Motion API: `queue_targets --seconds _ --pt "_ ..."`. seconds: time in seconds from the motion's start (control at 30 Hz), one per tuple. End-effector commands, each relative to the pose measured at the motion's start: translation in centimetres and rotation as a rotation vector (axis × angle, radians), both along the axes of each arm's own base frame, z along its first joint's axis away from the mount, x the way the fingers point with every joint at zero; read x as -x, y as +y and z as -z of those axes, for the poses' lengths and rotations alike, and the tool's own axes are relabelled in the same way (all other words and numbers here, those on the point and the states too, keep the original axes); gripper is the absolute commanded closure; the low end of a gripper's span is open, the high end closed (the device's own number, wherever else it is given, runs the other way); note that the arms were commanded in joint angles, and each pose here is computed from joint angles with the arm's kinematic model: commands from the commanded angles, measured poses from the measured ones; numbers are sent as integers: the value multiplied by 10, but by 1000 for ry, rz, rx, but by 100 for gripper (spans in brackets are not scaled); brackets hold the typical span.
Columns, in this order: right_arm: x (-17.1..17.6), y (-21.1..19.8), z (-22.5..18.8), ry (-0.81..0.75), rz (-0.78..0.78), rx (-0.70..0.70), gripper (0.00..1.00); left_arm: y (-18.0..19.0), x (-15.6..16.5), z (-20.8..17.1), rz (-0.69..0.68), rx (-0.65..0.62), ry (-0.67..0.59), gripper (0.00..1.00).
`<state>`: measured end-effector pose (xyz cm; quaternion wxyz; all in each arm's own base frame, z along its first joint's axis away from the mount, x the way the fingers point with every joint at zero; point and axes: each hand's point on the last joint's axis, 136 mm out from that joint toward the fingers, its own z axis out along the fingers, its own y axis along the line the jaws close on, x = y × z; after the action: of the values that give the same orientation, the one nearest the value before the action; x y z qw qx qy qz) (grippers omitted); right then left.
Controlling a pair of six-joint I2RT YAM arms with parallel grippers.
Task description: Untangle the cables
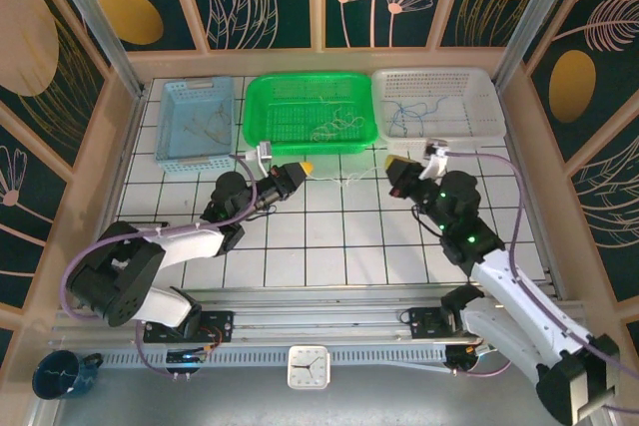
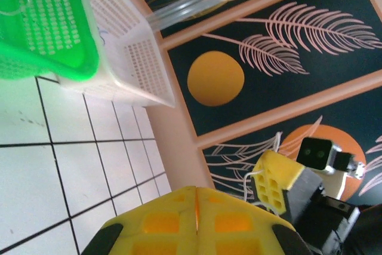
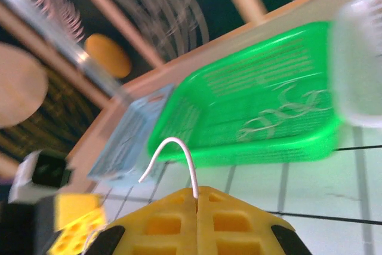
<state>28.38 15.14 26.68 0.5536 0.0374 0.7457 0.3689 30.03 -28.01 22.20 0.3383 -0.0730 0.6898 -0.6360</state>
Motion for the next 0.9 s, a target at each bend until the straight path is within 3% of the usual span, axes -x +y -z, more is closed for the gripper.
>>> queue_targets --seconds 0.0,0.17,0.6,0.87 --pt "-8 -43 17 71 174 -50 100 19 -8 6 -102 -50 -14 100" --pt "-12 -82 31 113 308 -85 100 32 -7 2 -150 -64 -29 100" --pt "-6 -133 55 187 544 -106 100 67 -11 -21 -294 -94 -84 100" --pt "-5 -129 58 199 513 -128 100 76 -18 -36 -339 -108 -116 100"
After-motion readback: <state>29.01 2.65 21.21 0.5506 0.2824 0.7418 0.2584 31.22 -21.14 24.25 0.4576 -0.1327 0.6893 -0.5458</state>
